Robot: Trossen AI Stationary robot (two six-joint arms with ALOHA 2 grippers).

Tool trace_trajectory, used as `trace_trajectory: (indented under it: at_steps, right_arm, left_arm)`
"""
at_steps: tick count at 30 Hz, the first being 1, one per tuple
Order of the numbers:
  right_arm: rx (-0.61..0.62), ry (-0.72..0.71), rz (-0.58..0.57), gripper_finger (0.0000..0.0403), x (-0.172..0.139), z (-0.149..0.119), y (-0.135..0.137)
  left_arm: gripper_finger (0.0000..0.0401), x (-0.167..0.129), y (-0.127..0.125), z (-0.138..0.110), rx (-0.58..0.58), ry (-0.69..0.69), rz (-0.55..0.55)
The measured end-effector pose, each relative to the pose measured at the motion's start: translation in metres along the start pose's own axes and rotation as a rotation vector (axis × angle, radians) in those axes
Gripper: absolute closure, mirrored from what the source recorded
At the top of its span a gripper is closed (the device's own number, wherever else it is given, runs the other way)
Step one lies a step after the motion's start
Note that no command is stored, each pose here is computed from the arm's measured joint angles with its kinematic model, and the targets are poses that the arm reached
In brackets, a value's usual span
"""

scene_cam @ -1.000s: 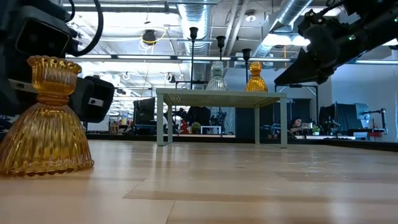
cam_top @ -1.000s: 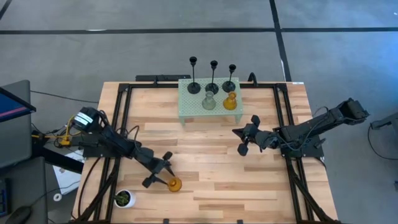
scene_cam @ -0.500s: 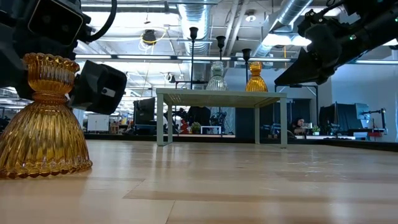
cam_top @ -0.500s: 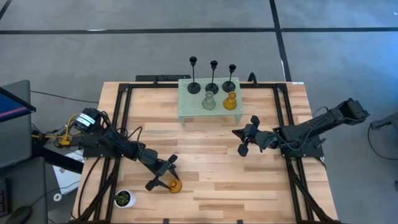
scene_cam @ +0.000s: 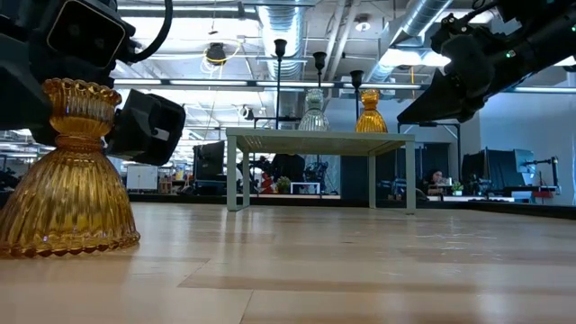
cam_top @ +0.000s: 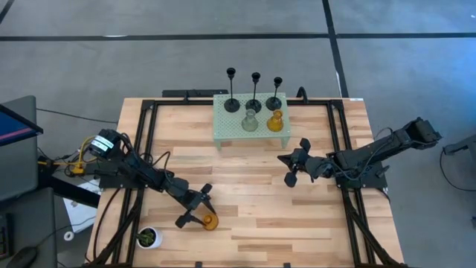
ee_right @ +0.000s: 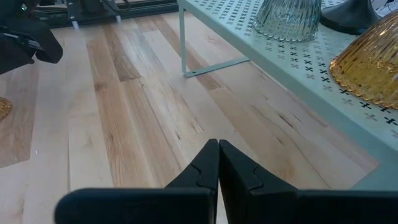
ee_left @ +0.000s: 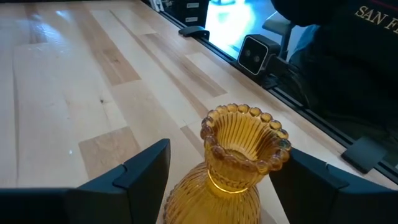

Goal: Pick & Place candle stick holders
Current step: Put the brown glass candle holder on the shelf

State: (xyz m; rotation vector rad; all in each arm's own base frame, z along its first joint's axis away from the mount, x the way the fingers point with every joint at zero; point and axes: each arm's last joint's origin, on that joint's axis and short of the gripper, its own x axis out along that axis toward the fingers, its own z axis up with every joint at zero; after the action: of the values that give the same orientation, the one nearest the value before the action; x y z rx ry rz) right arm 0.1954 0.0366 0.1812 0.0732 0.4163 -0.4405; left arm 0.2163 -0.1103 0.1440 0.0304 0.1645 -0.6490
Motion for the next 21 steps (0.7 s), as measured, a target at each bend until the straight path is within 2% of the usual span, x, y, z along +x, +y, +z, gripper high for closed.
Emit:
trace_trajectory:
  at_steps: [7,13,21]
  right_arm:
    - [0.000,0.000,0.000,0.0403,0.000,0.000,0.000]
    - [0.000,0.000,0.000,0.0403,0.000,0.000,0.000]
    - [-0.005,0.006,-0.002,0.0403,0.000,-0.001,0.000]
  left_arm:
    - [0.0160,0.000,0.000,0.000,0.000,0.000,0.000]
    - [0.0177,0.012,0.002,0.004,-0.069,-0.008,-0.002]
    - [0.0161,0.033,0.006,-0.010,-0.082,0.052,-0.003]
